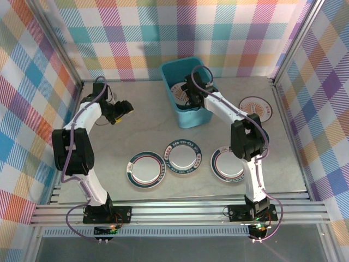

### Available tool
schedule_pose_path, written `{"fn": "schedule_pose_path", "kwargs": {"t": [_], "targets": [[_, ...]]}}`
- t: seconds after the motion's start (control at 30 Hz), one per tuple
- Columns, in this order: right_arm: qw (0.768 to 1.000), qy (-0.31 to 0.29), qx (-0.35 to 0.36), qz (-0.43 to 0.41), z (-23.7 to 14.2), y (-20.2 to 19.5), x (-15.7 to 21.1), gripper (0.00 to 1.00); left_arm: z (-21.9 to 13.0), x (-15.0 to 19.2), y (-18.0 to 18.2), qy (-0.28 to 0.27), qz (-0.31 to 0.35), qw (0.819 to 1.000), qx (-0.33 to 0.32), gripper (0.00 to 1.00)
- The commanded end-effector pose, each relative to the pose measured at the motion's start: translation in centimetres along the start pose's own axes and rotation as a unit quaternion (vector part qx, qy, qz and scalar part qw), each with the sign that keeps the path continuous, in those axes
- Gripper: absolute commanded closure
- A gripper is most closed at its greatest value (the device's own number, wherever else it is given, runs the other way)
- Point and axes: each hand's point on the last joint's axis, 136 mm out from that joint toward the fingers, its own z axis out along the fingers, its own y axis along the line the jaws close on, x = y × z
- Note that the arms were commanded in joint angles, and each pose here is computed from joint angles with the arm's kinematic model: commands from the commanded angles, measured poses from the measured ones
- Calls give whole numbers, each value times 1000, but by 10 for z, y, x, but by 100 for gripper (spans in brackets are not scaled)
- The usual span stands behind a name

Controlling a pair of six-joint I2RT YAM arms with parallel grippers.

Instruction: Place the plates into the plastic bin on the countertop

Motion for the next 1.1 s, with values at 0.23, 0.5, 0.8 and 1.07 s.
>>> {"fn": "schedule_pose_path", "kwargs": {"t": [0.23,0.5,0.8,1.07], "targets": [[970,9,-157,-185,-83,60,-5,1,-7,83,15,38,73,996,-44,30],[943,44,-241,-226,-112,50,18,1,-4,133,42,45,70,994,-68,30],[930,82,-262,-245,-121,37,35,2,0,167,50,39,50,997,-37,33],[926,70,-266,-259,-129,35,32,2,-2,184,54,53,60,996,-37,37]]}}
